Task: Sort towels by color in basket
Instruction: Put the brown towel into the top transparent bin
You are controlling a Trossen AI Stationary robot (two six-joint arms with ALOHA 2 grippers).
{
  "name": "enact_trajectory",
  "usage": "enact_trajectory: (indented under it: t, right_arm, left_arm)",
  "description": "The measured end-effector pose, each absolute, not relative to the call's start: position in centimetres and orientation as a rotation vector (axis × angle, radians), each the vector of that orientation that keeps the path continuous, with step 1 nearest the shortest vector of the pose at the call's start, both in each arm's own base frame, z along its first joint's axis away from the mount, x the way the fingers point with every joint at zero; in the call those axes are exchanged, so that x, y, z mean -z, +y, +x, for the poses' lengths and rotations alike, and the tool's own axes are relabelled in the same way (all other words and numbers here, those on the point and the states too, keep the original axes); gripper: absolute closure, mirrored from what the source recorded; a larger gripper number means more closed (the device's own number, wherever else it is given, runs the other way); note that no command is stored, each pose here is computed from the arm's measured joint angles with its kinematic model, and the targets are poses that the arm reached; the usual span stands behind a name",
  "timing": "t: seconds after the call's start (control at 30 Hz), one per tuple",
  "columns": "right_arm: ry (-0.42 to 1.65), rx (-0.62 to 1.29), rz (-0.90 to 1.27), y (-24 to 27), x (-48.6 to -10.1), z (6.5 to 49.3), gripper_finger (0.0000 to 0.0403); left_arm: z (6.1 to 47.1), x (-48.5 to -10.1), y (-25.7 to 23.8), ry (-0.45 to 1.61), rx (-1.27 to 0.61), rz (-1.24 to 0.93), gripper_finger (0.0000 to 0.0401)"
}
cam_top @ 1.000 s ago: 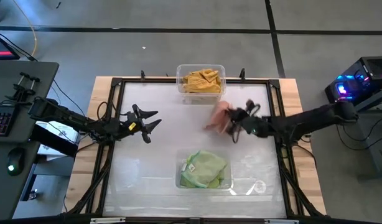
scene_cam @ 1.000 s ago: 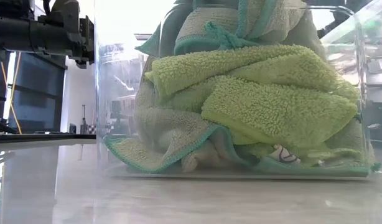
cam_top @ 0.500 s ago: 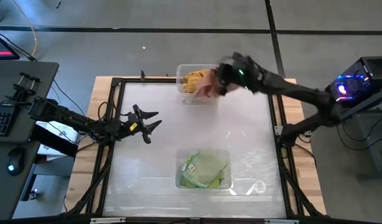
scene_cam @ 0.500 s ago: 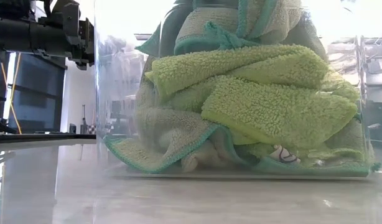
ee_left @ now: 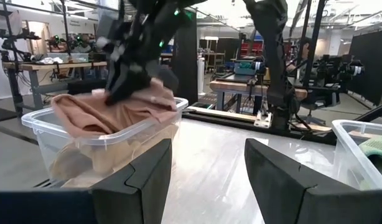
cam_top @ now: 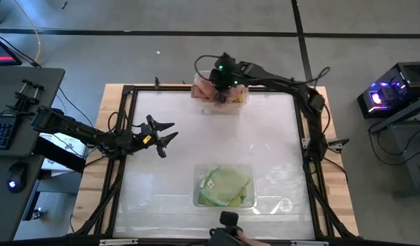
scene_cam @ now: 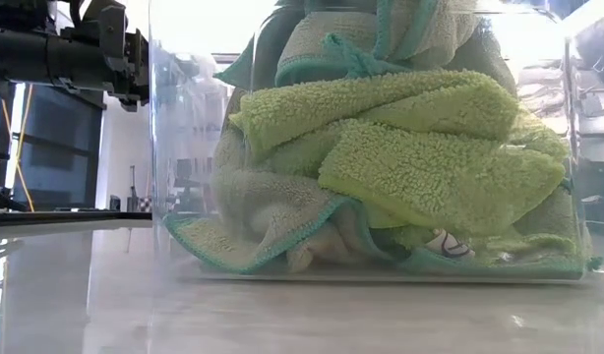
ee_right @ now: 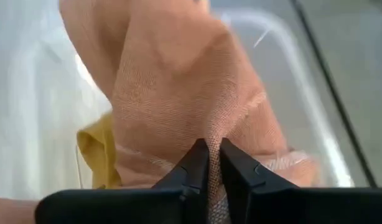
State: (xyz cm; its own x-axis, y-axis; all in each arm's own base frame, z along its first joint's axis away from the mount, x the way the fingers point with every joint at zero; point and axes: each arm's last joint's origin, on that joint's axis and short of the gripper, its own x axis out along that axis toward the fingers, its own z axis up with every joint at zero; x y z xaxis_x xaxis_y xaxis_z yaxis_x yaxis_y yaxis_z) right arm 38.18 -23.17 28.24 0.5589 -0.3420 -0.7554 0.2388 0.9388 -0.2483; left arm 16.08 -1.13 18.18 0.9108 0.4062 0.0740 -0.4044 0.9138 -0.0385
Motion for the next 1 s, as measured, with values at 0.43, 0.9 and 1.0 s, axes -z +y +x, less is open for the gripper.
enact_trajectory:
  t: [0.43, 0.9, 1.0]
  right_arm:
    - [0.912, 0.359, -0.108, -22.9, -30.8, 37.1, 0.0315]
    - [1.013, 0.349, 0.121, -22.6, -28.6, 34.7, 0.0328]
    - [1.035, 0.422, 0.178, -23.6, -26.1, 33.9, 0.034]
  left_arm:
    - [16.1, -18.1, -1.1, -0.074, -0.416, -0.043, 0.0213]
    - [16.1, -17.3, -1.2, -0.013, -0.416, -0.073, 0.0213]
    - [16.1, -17.2, -1.2, -0.004, -0.416, -0.071, 0.0213]
